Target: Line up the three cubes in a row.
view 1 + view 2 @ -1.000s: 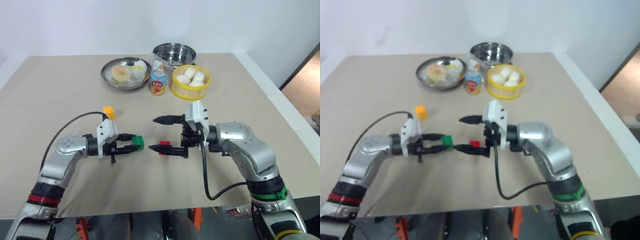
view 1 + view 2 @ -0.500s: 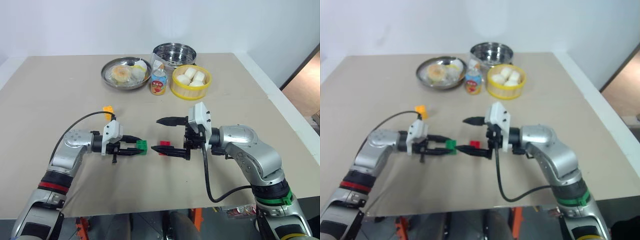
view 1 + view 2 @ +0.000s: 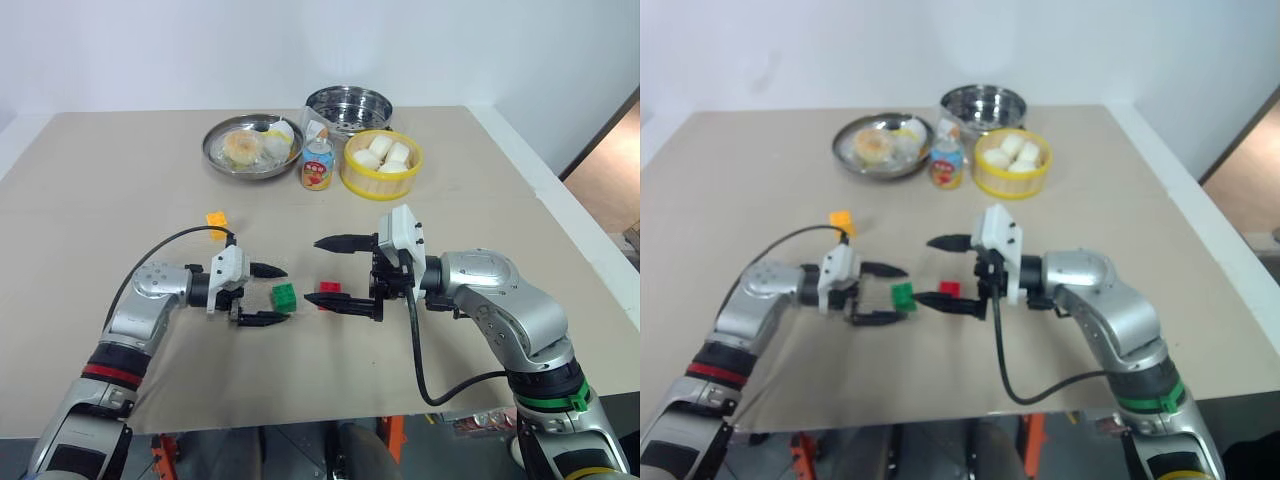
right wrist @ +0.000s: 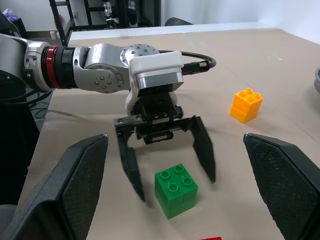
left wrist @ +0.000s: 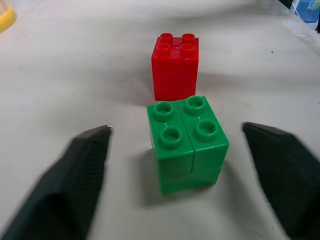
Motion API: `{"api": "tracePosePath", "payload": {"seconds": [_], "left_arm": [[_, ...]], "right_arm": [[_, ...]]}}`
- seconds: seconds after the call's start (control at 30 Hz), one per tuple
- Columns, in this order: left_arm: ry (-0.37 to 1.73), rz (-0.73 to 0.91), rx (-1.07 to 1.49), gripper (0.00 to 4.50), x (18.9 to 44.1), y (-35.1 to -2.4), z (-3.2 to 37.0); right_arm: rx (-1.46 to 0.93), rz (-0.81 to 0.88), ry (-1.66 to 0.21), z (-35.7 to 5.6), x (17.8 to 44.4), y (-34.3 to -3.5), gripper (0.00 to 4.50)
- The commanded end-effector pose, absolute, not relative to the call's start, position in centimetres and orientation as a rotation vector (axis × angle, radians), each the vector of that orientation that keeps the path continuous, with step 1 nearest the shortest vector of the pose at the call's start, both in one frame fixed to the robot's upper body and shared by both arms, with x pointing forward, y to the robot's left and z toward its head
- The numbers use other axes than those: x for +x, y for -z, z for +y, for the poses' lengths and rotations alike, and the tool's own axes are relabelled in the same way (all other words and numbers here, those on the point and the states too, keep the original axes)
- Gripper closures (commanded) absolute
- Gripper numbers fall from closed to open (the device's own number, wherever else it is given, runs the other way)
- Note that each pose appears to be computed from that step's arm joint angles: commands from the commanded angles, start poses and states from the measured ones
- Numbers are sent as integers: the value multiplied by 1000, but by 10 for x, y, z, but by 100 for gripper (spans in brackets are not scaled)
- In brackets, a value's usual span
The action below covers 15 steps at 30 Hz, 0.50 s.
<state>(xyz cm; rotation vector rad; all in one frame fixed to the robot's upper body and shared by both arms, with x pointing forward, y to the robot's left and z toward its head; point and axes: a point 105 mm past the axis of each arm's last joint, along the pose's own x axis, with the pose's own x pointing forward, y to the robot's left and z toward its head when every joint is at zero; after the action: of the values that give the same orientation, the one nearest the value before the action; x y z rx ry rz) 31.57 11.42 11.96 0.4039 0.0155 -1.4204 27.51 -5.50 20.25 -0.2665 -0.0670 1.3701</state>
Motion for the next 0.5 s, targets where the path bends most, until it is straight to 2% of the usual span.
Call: {"api": "tracePosePath", "payload": {"seconds": [0.03, 0.2, 0.3, 0.5], "left_arm": [[1393, -33, 453, 4, 316, -137, 125], [1321, -37, 385, 4, 310, -154, 142], [1204, -30, 258, 4, 308, -172, 157], [802, -100, 91, 4, 317, -194, 196]], "right_arm": [[-279, -125, -1386, -55, 271, -215, 0], [-269, -124, -1409, -53, 270, -216, 0], [-266, -120, -1416, -54, 271, -215, 0], [-263, -119, -1425, -54, 272, -213, 0]]}}
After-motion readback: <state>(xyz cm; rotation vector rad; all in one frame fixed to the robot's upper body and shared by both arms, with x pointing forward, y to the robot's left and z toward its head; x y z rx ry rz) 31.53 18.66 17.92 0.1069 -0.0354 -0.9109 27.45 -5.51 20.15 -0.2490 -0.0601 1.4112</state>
